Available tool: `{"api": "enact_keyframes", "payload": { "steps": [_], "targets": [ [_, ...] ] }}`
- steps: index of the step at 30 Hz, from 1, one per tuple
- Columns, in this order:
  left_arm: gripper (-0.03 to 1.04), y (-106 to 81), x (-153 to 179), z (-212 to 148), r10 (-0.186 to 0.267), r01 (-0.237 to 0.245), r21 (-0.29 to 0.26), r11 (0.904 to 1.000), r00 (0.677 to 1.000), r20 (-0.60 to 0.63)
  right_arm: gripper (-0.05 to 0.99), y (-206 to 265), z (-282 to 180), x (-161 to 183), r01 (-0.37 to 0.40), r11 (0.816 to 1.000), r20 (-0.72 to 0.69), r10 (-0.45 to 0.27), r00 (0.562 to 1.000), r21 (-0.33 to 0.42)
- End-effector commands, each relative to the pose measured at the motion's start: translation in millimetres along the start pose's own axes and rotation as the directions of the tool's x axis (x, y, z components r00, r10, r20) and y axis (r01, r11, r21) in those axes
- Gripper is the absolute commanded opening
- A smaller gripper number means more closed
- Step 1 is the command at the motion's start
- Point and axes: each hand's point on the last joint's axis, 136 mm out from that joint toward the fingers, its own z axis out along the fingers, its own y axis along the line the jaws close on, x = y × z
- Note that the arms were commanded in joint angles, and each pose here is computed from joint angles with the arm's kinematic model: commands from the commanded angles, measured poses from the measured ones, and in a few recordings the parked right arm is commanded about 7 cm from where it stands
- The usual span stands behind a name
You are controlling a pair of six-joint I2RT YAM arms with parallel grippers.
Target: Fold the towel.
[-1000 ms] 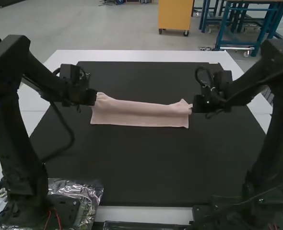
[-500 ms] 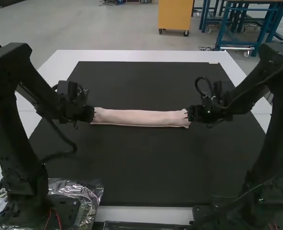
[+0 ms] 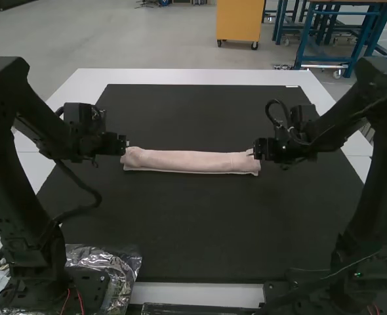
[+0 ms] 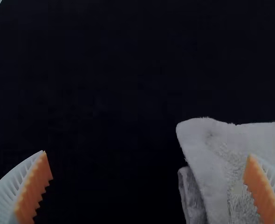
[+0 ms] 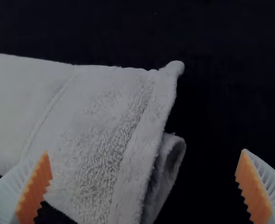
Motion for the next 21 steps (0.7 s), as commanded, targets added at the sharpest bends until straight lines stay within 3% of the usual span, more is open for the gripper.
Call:
{"api": "enact_keyframes", "payload": {
  "steps": [1,16,17,18,19,20,21],
  "targets": [
    [0.97,1.2,-26,-3,0.004,-0.004,-0.002,1.0,0.998,0.058,0.91,15,-1,-12,0.026,0.999,0.027,-0.025,0.999,-0.023],
    [0.97,4.0,-42,-15,0.024,-0.023,-0.013,0.9997,0.995,0.092,0.87,13,29,32,0.037,0.999,-0.076,-0.037,0.996,0.002],
    [0.97,4.2,-43,-16,0.024,-0.023,-0.015,0.9996,0.995,0.095,0.77,13,32,37,0.038,0.999,-0.091,-0.038,0.995,-0.001],
    [0.97,4.1,-44,-17,0.026,-0.024,-0.015,0.9996,0.995,0.097,0.54,16,34,42,0.041,0.999,-0.103,-0.042,0.994,-0.016],
    [0.97,5.1,-45,-17,0.027,-0.025,-0.018,0.9995,0.995,0.1,0.21,20,35,47,0.061,0.997,-0.113,-0.065,0.991,-0.039],
    [0.97,4.3,-44,-18,0.03,-0.029,-0.017,0.9994,0.995,0.098,-0.04,21,36,50,0.086,0.995,-0.12,-0.091,0.989,-0.048],
    [0.97,5.0,-44,-18,0.031,-0.03,-0.019,0.9994,0.995,0.098,-0.03,22,36,51,0.084,0.995,-0.122,-0.09,0.988,-0.051]
  ]
}}
